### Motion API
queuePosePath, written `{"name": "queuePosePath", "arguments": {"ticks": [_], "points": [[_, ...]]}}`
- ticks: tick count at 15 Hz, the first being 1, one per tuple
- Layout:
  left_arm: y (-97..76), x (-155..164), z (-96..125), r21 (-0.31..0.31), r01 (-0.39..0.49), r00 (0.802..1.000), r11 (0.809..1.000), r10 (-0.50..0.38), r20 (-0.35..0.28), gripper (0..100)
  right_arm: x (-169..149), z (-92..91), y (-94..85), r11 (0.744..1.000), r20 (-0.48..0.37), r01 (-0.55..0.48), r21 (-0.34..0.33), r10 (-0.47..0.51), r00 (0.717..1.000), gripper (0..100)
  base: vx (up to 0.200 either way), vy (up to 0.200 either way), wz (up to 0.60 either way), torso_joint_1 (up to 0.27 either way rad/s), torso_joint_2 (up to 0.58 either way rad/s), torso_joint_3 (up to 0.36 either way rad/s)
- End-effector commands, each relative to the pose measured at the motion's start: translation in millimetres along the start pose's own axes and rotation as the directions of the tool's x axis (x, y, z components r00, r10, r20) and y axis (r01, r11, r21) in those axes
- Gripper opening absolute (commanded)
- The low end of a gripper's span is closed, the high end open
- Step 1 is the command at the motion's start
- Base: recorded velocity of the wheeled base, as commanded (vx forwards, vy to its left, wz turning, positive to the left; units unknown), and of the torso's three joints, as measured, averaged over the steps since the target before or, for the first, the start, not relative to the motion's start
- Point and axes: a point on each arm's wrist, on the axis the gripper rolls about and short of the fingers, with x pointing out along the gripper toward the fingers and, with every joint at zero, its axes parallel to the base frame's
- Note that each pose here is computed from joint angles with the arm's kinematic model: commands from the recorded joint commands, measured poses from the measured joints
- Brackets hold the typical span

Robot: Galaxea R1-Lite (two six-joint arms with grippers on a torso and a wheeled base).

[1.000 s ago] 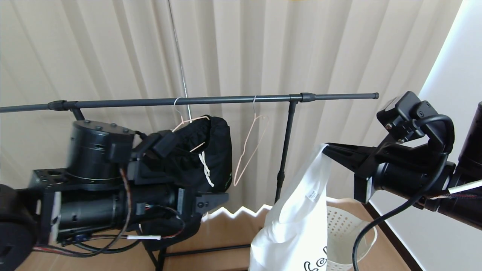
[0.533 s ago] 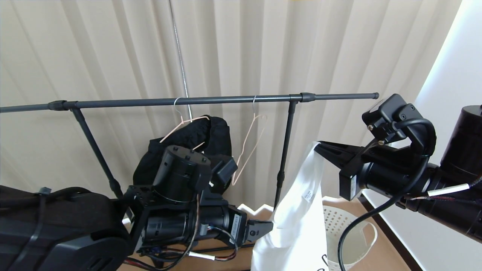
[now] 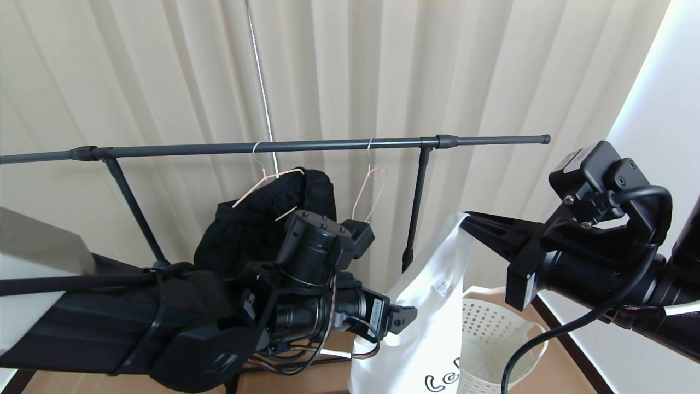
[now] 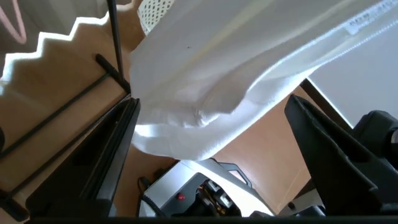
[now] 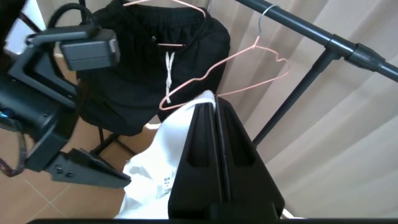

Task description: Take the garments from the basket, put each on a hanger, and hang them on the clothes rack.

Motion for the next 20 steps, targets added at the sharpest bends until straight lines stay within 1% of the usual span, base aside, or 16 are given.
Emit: {"name": "queuePosePath", "arguments": {"ticks": [1, 3, 5, 7, 8, 10, 14, 18, 20], "points": [[1.3, 15, 3, -0.005, -0.048, 0.999, 0.999, 0.049, 0.012, 100, -3, 2.0, -0.3, 1.000, 0.011, 0.000, 0.000, 0.000, 1.000, 0, 0.000, 0.000, 0.00, 0.000, 0.00, 0.000], [1.7, 20, 5, -0.006, -0.134, 0.990, 0.991, 0.135, 0.036, 100, -6, 4.5, -1.3, 1.000, 0.024, 0.005, 0.000, -0.005, 1.000, 0, 0.000, 0.000, 0.00, 0.000, 0.00, 0.000], [-0.8, 20, 6, -0.007, -0.181, 0.980, 0.984, 0.181, 0.081, 100, -9, 6.9, -2.1, 1.000, 0.037, 0.009, 0.001, -0.009, 0.999, 0, 0.000, 0.000, 0.00, 0.000, 0.00, 0.000], [-3.1, 20, 8, -0.010, -0.256, 0.959, 0.967, 0.256, 0.123, 100, -15, 11.3, -4.0, 1.000, 0.059, 0.015, 0.003, -0.015, 0.998, 0, 0.000, 0.000, 0.00, 0.000, 0.00, 0.000], [-3.6, 20, 9, -0.013, -0.269, 0.953, 0.963, 0.268, 0.139, 100, -18, 13.2, -4.7, 1.000, 0.069, 0.017, 0.002, -0.017, 0.997, 0, 0.000, 0.000, 0.00, 0.000, 0.00, 0.000], [-2.9, 23, 7, -0.012, -0.273, 0.953, 0.962, 0.272, 0.137, 100, -20, 14.5, -5.2, 1.000, 0.077, 0.019, 0.003, -0.019, 0.997, 0, 0.000, 0.000, 0.00, 0.000, 0.00, 0.000], [-11.3, 30, 0, 0.013, -0.257, 0.960, 0.966, 0.253, 0.119, 100, -21, 14.5, -5.0, 1.000, 0.077, 0.017, 0.003, -0.017, 0.997, 0, 0.000, 0.000, 0.00, 0.000, 0.00, 0.000], [-17.1, 37, -2, 0.036, -0.237, 0.963, 0.971, 0.230, 0.143, 100, -20, 12.7, -4.4, 1.000, 0.069, 0.014, 0.001, -0.014, 0.998, 0, 0.000, 0.000, 0.00, 0.000, 0.00, 0.000], [-19.2, 39, -1, 0.061, -0.234, 0.963, 0.970, 0.223, 0.153, 100, -20, 11.6, -4.3, 1.000, 0.067, 0.015, -0.016, -0.014, 0.998, 0, 0.000, 0.000, 0.00, 0.000, 0.00, 0.000]]}}
